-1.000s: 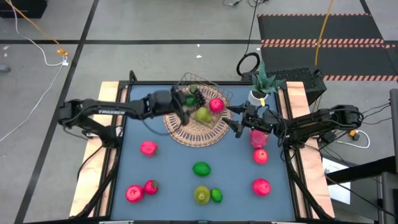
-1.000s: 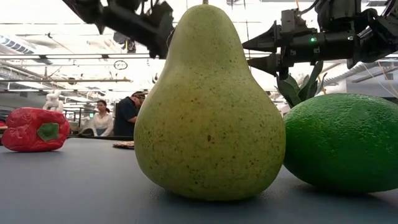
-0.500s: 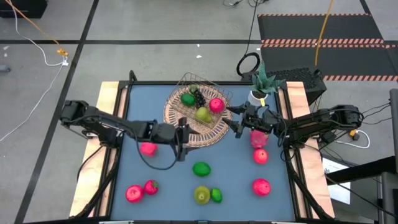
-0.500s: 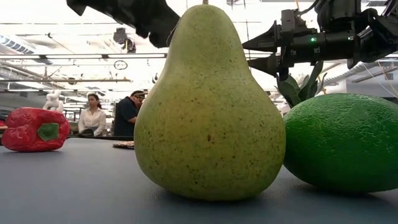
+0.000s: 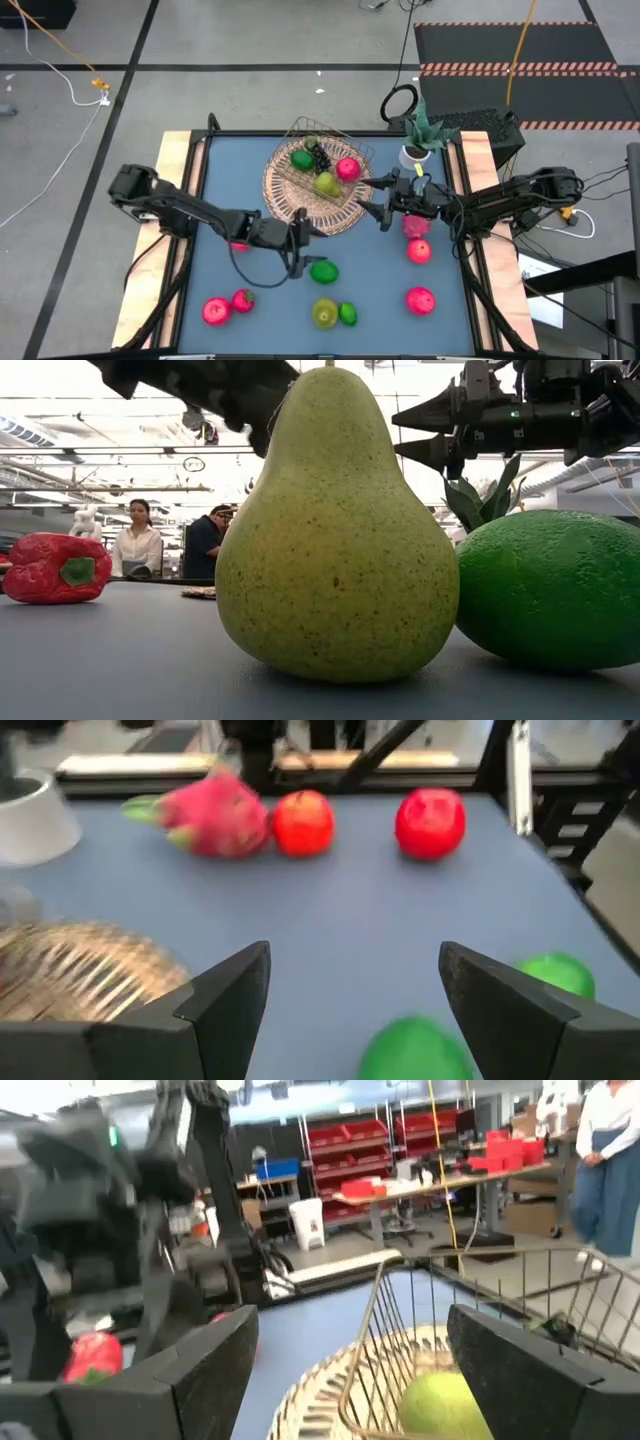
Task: Build produce basket
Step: Put the top green lime into the gold wire basket
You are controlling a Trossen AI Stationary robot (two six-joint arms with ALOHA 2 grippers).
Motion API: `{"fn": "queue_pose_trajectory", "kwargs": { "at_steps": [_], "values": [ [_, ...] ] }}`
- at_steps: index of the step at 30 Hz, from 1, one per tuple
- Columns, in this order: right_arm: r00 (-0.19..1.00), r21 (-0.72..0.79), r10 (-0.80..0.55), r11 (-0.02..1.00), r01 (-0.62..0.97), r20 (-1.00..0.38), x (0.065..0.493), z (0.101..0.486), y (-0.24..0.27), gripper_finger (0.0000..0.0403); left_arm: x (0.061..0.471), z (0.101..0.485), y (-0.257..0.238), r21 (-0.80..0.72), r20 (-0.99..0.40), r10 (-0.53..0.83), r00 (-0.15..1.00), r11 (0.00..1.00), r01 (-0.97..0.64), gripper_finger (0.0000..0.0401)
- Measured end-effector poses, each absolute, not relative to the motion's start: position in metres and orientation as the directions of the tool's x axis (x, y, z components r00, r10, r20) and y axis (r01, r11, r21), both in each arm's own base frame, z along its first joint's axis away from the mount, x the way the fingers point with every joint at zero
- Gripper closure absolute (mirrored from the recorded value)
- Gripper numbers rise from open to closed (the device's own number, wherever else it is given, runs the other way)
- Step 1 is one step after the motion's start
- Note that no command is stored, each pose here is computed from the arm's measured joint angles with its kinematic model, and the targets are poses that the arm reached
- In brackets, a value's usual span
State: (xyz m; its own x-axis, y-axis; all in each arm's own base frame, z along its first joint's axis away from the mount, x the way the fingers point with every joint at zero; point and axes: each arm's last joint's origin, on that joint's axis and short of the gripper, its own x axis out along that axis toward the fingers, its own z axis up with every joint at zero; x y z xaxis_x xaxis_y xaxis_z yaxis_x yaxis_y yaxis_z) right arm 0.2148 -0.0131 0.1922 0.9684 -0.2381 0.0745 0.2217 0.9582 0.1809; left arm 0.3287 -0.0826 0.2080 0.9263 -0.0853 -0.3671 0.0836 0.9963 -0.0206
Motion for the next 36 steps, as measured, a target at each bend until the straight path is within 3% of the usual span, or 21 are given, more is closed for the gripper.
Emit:
{"fn": "queue_pose_trajectory", "kwargs": {
  "at_steps": [11, 16, 26, 36],
  "values": [
    [0.996, 0.207, -0.094, 0.974, 0.095, -0.015, 0.215, 0.183, 0.016, 0.0081, 0.342, 0.148, -0.104, -0.034, -0.493, -0.229, 0.839, 0.969, 0.245, 0.0109],
    [0.988, 0.159, -0.155, 0.975, 0.153, 0.0, 0.214, 0.185, 0.02, 0.008, 0.342, 0.136, -0.104, -0.043, -0.532, -0.229, 0.815, 0.969, 0.244, 0.0102],
    [0.988, 0.196, -0.153, 0.969, 0.15, 0.0, 0.214, 0.185, 0.021, 0.008, 0.34, 0.13, -0.098, -0.009, -0.6, -0.213, 0.771, 0.966, 0.26, 0.0069],
    [0.988, 0.201, -0.153, 0.968, 0.15, -0.001, 0.214, 0.185, 0.021, 0.008, 0.339, 0.129, -0.096, 0.008, -0.615, -0.238, 0.752, 0.951, 0.308, 0.014]
  ]
}}
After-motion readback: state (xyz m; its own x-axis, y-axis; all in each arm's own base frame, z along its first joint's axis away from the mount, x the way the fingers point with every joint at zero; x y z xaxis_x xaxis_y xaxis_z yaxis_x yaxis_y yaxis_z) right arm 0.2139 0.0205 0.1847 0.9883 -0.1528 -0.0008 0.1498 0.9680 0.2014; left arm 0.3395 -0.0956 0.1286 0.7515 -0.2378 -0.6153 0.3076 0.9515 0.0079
